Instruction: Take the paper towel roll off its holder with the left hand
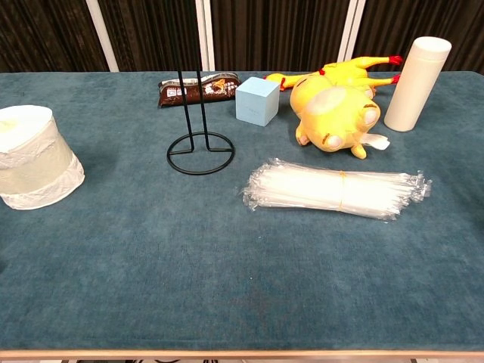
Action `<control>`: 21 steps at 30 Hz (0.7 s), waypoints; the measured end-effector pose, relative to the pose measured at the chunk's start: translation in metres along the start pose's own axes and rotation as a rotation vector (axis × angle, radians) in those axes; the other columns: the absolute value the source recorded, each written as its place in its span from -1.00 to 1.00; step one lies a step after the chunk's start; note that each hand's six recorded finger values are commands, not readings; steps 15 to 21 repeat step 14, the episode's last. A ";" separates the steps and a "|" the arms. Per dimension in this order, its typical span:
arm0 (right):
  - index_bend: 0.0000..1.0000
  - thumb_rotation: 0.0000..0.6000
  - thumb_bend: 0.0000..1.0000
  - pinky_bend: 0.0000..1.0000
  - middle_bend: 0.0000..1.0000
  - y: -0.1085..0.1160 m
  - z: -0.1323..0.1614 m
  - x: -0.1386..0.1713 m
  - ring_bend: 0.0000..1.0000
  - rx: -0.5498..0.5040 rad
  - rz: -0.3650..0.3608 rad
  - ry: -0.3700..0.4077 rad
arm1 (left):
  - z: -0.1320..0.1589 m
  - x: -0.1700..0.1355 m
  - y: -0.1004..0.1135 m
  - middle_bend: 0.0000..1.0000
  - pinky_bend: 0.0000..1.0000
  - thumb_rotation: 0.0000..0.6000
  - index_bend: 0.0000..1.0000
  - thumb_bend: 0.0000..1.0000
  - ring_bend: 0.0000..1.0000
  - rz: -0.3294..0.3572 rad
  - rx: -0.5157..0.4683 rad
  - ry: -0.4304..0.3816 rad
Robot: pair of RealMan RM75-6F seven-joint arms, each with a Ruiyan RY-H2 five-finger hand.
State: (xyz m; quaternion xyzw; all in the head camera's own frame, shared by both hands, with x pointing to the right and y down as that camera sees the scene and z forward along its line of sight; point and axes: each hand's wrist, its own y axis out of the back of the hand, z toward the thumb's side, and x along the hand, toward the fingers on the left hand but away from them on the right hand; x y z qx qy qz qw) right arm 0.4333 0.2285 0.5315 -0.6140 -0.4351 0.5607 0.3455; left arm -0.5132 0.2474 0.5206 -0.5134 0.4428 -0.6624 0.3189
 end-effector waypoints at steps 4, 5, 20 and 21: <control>-0.88 1.00 -0.40 -1.00 -0.84 0.002 -0.004 0.001 -0.83 -0.005 -0.004 -0.016 | -0.005 0.016 -0.006 -1.00 -1.00 1.00 -0.82 -1.00 -1.00 -0.015 -0.021 -0.015; -0.88 1.00 -0.41 -1.00 -0.84 0.002 -0.004 0.001 -0.83 -0.006 -0.005 -0.019 | -0.005 0.018 -0.007 -1.00 -1.00 1.00 -0.82 -1.00 -1.00 -0.015 -0.027 -0.022; -0.88 1.00 -0.41 -1.00 -0.84 0.002 -0.004 0.000 -0.83 -0.013 -0.004 -0.019 | 0.012 0.023 -0.010 -1.00 -1.00 1.00 -0.81 -1.00 -1.00 0.022 -0.038 -0.142; -0.88 1.00 -0.41 -1.00 -0.84 0.002 -0.004 0.000 -0.83 -0.013 -0.004 -0.019 | 0.012 0.023 -0.010 -1.00 -1.00 1.00 -0.81 -1.00 -1.00 0.022 -0.038 -0.142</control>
